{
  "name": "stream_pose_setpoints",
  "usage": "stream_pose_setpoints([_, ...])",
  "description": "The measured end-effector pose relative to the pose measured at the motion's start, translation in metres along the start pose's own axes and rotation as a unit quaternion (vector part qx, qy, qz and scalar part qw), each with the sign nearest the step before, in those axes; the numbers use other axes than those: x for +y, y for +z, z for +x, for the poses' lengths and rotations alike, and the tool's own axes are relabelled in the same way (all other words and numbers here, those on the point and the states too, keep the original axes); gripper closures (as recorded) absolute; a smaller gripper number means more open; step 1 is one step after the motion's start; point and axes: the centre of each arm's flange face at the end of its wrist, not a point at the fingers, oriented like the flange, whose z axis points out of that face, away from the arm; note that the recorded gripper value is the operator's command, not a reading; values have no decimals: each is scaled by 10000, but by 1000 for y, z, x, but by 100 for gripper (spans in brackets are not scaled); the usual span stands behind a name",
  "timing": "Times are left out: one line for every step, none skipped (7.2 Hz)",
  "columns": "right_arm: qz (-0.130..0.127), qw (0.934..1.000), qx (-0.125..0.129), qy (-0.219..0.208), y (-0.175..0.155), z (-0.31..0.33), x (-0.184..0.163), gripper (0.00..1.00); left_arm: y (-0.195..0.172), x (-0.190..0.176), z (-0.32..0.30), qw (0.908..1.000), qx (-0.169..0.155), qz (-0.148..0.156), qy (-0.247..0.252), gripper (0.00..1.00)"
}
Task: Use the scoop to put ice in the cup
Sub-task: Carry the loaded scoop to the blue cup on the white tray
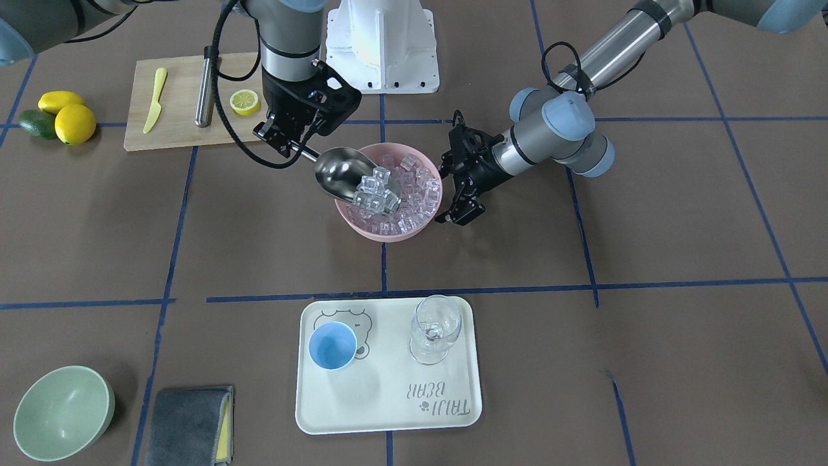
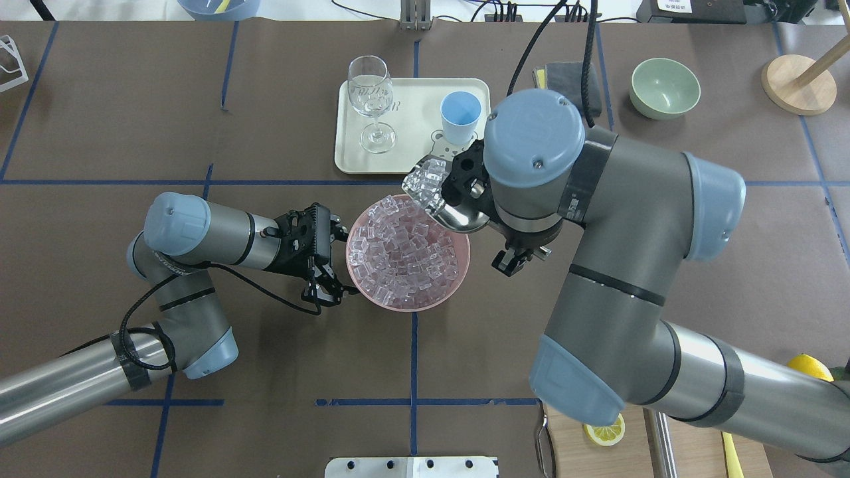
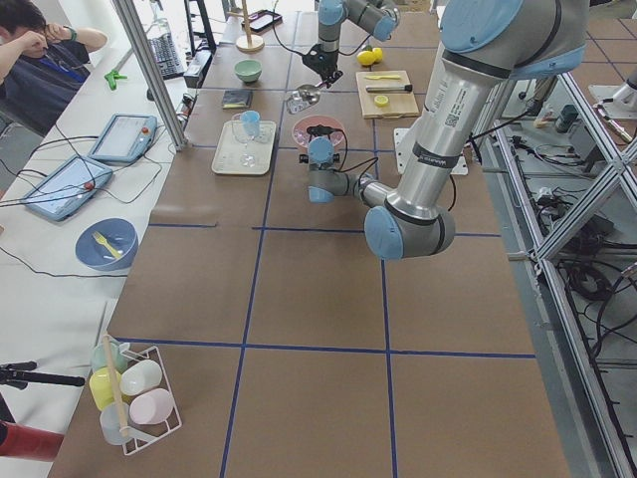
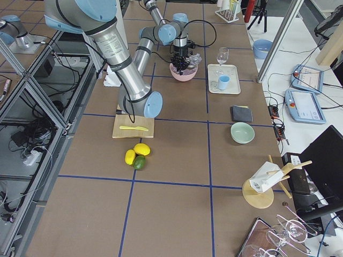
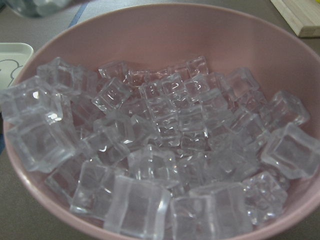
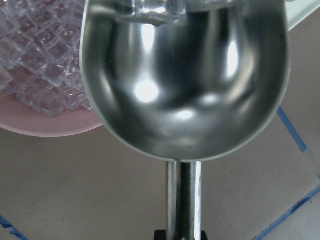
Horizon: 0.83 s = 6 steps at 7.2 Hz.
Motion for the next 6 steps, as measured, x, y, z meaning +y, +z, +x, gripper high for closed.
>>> stream_pose_setpoints([-75,9997,-67,201,-3,20,-1,100,0,0,0,10000,0,0,0,0])
stream_pose_setpoints([-155,9992,-114,364,-3,35,-6,100,0,0,0,10000,2,0,0,0])
stream_pose_setpoints([-216,9986,-113,479,-1,48,-13,100,0,0,1,10000,5,0,0,0])
stream_pose_setpoints([-258,9981,-87,560,-1,59,-21,100,1,0,1,10000,6,0,0,0])
stream_pose_setpoints([-302,9975,-58,632,0,69,-30,100,1,0,1,10000,7,0,1,0])
stream_pose_setpoints([-376,9967,-29,713,1,77,-43,100,1,0,1,10000,8,0,1,0])
